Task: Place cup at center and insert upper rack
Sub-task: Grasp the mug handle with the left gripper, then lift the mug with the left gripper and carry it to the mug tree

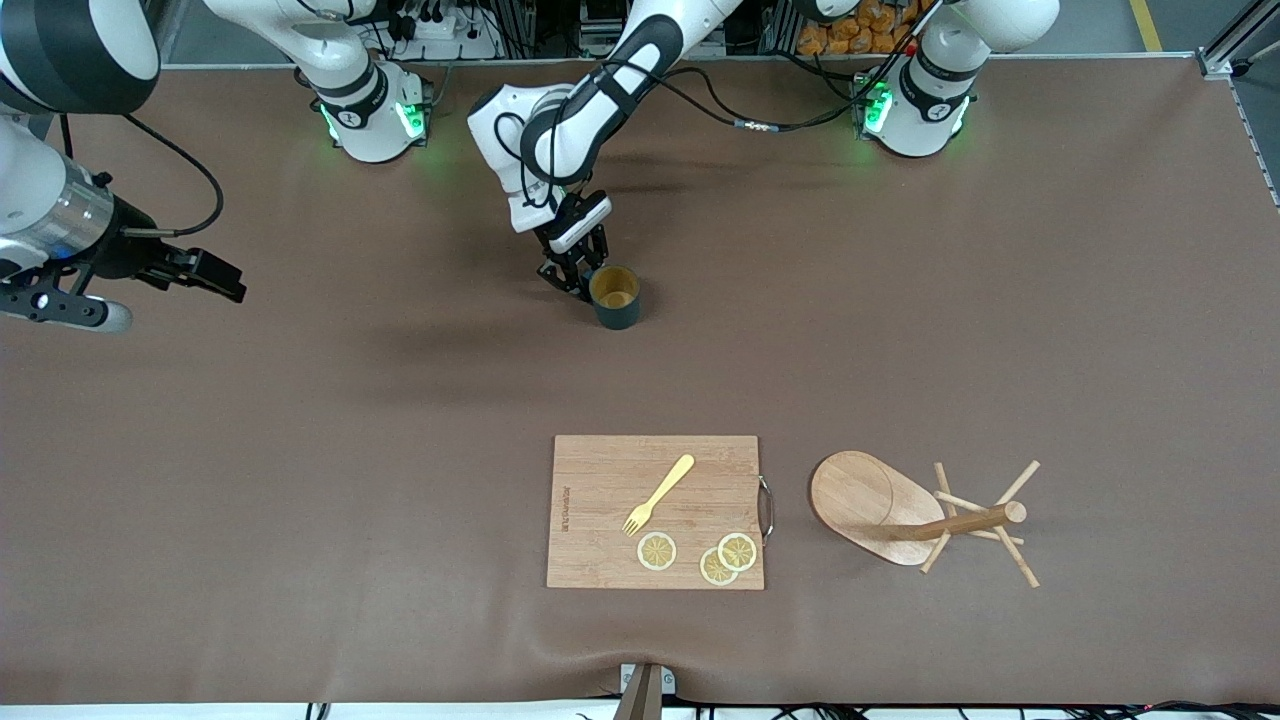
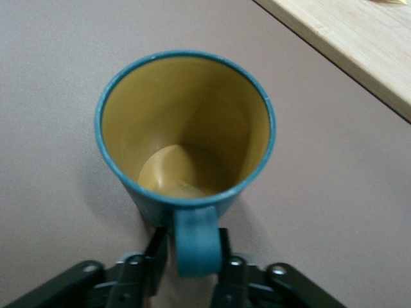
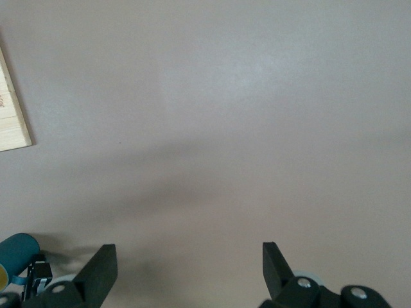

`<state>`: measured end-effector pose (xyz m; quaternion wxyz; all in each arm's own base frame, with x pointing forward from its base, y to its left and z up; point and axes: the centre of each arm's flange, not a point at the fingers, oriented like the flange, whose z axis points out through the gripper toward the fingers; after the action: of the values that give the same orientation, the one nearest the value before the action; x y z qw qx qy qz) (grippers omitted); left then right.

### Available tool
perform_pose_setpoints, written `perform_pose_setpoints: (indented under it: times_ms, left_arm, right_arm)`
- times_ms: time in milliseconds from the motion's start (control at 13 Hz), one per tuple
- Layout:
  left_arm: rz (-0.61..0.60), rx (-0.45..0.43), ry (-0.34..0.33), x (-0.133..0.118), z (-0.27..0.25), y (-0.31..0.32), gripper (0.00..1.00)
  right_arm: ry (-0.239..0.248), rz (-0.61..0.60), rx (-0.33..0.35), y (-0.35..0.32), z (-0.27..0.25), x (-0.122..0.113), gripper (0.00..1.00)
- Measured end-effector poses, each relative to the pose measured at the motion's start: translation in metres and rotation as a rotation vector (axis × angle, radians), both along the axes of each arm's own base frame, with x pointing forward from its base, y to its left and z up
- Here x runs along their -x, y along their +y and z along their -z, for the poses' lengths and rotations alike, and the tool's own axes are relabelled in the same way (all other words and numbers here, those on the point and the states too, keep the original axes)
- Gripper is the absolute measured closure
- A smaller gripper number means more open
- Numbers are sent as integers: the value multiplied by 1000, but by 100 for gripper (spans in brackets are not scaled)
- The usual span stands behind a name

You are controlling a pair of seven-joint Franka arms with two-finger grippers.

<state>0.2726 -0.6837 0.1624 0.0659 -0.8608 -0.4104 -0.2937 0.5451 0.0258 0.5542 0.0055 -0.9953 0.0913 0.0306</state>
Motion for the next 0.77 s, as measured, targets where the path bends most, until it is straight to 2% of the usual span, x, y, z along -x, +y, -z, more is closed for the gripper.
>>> perform_pose_setpoints:
  times_ms: [77, 153, 230, 537, 767]
  left_arm:
    - [1, 4, -1, 0, -2, -1, 70]
    - [1, 7, -3, 0, -3, -2, 70]
    - [1, 9, -4, -1, -4, -3, 79]
    - [4, 31, -11, -2, -15, -8, 79]
    - [-28, 105, -13, -29, -66, -9, 79]
  right_arm:
    - [-6, -10, 0, 7, -3, 0, 0]
    - [-8, -7, 1, 13, -4, 1, 0]
    - [-7, 10, 3, 14, -4, 1, 0]
    - [-14, 26, 3, 12, -5, 0, 0]
    - [-30, 28, 2, 12, -8, -1, 0]
